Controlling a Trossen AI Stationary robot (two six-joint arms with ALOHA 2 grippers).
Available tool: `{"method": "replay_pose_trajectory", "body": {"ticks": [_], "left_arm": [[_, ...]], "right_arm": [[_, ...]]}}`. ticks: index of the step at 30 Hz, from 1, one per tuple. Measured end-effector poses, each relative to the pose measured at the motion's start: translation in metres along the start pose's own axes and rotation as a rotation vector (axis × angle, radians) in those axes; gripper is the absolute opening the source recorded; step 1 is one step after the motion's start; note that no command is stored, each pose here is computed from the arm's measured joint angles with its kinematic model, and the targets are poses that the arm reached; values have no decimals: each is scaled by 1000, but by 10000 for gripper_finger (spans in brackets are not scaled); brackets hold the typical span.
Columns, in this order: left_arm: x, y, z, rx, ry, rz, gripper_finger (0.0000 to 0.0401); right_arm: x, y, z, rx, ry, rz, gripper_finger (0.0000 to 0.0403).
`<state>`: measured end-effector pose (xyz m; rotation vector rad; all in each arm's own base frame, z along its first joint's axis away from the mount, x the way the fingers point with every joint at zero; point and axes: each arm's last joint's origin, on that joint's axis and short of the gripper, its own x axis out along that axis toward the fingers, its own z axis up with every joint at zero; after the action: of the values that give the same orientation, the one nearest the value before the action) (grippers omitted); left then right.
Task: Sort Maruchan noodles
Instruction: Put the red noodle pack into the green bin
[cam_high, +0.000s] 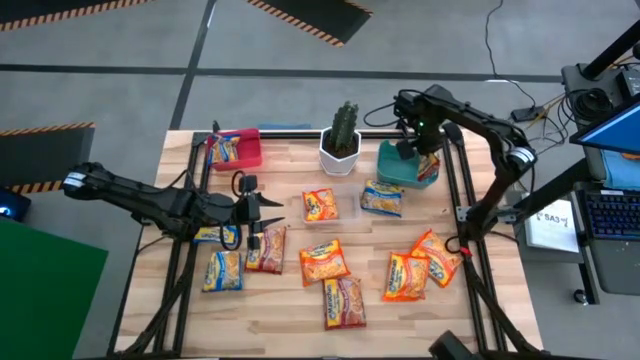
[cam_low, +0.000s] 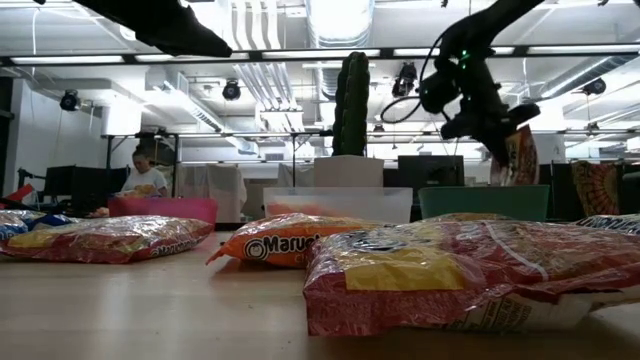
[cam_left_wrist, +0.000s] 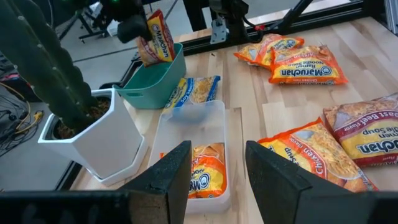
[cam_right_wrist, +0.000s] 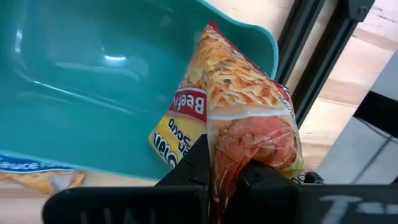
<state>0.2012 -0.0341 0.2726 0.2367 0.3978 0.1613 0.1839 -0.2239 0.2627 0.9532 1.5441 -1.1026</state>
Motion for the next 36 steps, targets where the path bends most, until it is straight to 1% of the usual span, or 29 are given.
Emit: {"method": "replay_pose_trajectory", "body": {"ticks": [3,8,17,29,32,36], "left_arm": [[0,0,0,1,1,0,135],[1,0,-1,1,3,-1,135],[1,-1,-1,-1,7,-1,135],[1,-1,-4,-6,36,-4,135],[1,-1,-5,-6,39,-5,135],[1,-1,-5,-4,45,-5,135]], "right_arm": [[8,4,7,-6,18,-14,9],[19,11,15,-18,11,-91,15],[33,17,23,-17,51,-117,84],[24,13,17,-12,28,-106,157],[23,13,17,-12,26,-104,167],[21,12,16,-11,21,-102,171]]}}
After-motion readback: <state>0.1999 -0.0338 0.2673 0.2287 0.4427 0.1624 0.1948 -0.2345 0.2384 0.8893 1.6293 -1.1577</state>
